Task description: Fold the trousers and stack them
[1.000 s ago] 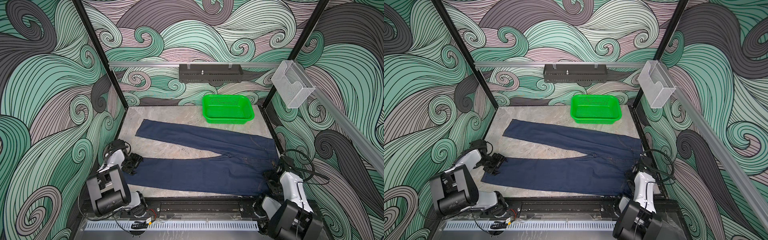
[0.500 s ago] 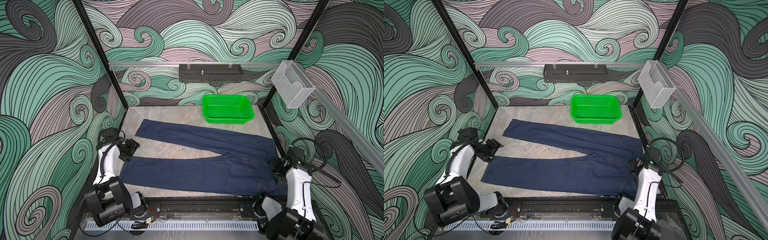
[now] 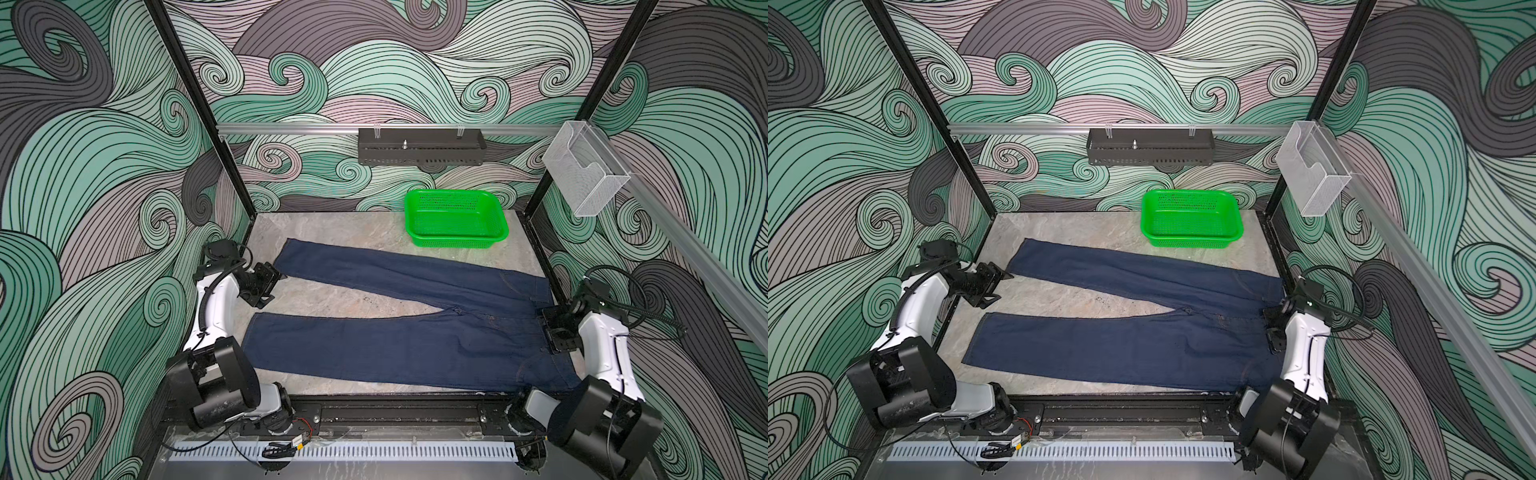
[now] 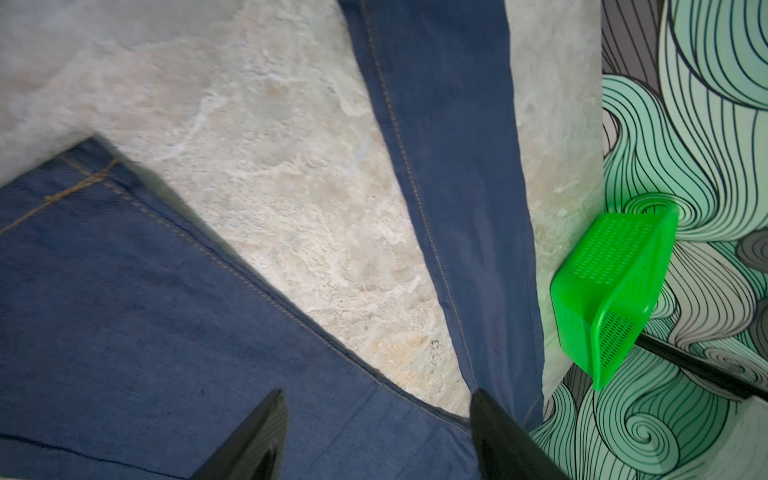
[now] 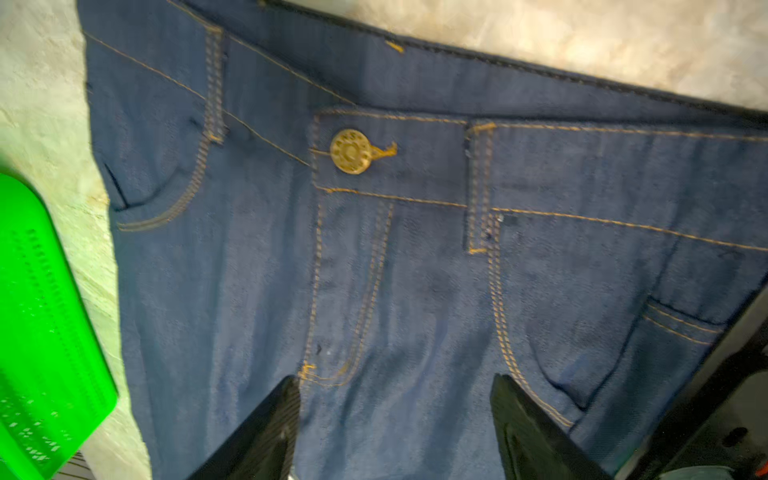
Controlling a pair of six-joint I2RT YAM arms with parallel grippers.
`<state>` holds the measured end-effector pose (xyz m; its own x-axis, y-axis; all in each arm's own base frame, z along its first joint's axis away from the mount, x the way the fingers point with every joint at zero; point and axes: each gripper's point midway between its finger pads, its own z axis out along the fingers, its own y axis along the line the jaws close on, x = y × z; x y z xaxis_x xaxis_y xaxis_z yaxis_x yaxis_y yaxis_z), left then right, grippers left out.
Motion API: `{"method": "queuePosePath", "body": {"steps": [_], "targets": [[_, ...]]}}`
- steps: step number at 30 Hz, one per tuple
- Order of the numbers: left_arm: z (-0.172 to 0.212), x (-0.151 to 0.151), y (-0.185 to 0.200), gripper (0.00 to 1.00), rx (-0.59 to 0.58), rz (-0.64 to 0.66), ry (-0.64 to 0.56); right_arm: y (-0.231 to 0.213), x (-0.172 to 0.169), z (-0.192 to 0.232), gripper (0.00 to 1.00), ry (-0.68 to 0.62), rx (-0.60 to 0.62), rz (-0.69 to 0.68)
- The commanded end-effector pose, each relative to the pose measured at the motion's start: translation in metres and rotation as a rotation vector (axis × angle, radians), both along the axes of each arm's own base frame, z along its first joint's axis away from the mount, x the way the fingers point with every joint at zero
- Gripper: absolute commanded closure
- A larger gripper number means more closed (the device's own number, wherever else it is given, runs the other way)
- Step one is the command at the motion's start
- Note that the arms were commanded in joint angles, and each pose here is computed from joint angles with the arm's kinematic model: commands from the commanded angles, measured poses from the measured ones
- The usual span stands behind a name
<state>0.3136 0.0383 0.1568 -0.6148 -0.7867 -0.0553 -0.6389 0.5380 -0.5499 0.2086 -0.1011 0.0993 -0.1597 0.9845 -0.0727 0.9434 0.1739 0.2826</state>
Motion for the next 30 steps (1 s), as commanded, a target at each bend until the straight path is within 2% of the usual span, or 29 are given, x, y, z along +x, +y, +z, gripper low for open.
{"method": "queuePosePath", "body": {"steps": [1, 9, 16, 22, 30], "targets": [[0.000, 0.001, -0.013, 0.28, -0.030, -0.036, 0.021, -0.007, 0.016, 0.012, 0.27, -0.027, -0.001, -0.014], [0.002, -0.001, -0.019, 0.28, -0.015, -0.052, 0.015, -0.017, 0.039, 0.030, 0.27, -0.058, 0.000, -0.011], [0.011, -0.004, -0.014, 0.28, 0.040, -0.050, -0.017, -0.025, 0.057, 0.023, 0.27, -0.030, 0.020, 0.026], [0.014, 0.001, -0.008, 0.28, 0.085, -0.012, -0.028, -0.040, 0.073, 0.013, 0.25, 0.040, -0.025, 0.037], [0.029, 0.026, -0.004, 0.28, 0.185, 0.003, -0.023, -0.064, 0.107, 0.010, 0.24, 0.178, -0.181, -0.026]]}}
